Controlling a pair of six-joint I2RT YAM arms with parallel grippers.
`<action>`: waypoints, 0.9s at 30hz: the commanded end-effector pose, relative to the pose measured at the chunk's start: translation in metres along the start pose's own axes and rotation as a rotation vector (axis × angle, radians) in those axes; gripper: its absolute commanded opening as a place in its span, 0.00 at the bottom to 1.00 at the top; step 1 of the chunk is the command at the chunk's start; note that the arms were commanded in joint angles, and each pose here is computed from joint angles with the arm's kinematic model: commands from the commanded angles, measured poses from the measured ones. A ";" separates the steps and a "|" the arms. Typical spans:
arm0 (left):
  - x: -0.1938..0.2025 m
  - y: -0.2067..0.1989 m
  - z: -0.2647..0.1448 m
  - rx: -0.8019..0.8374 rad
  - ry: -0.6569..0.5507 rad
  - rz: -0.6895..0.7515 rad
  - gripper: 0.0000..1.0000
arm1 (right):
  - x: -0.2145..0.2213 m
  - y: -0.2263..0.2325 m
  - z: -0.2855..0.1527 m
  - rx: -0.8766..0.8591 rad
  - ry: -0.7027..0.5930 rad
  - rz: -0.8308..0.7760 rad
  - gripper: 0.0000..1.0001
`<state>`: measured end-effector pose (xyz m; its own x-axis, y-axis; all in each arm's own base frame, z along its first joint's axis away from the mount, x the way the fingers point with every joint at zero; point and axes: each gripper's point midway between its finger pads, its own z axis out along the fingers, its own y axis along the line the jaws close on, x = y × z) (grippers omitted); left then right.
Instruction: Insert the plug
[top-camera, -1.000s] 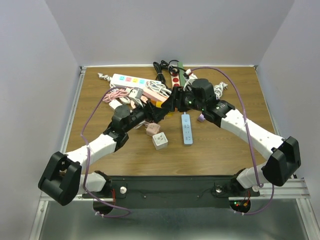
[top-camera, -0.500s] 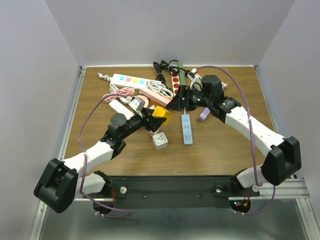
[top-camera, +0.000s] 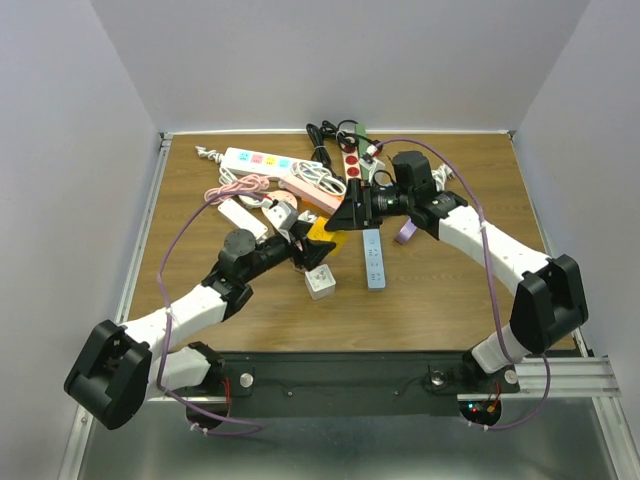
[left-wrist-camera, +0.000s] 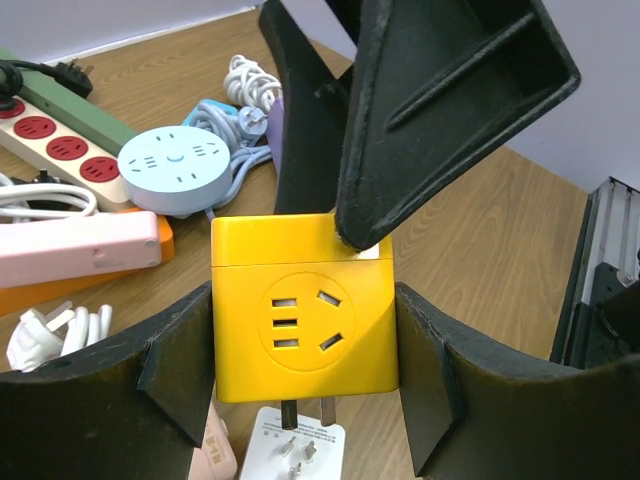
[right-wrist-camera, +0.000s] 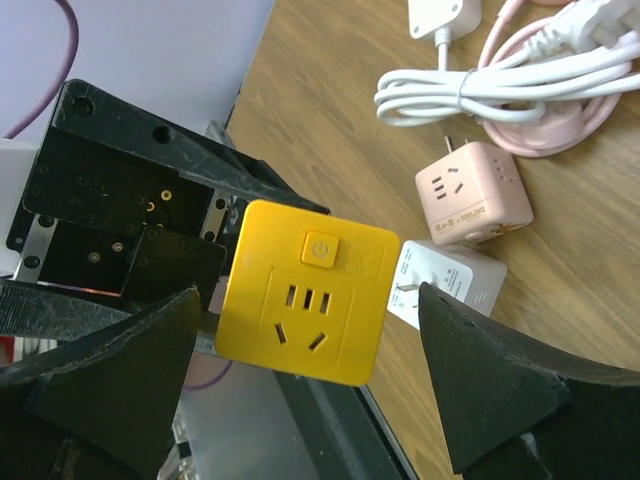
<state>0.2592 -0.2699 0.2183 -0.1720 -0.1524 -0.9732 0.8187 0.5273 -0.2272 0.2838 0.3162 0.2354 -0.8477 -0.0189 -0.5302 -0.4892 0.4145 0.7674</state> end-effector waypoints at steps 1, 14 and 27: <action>-0.030 -0.017 0.006 0.063 -0.091 0.070 0.00 | -0.009 0.024 0.000 -0.098 0.014 -0.052 0.94; -0.031 -0.016 0.018 0.022 -0.095 0.089 0.00 | 0.023 0.030 -0.001 -0.239 0.160 -0.015 0.56; -0.014 0.002 0.027 -0.103 -0.011 -0.028 0.99 | -0.043 -0.025 -0.032 -0.020 -0.090 -0.059 0.00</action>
<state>0.2671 -0.2914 0.2105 -0.1797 -0.1025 -0.9784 0.7957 0.5697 -0.2058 0.2892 0.3030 0.2175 -0.8884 -0.0609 -0.4551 -0.4446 0.3616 0.8195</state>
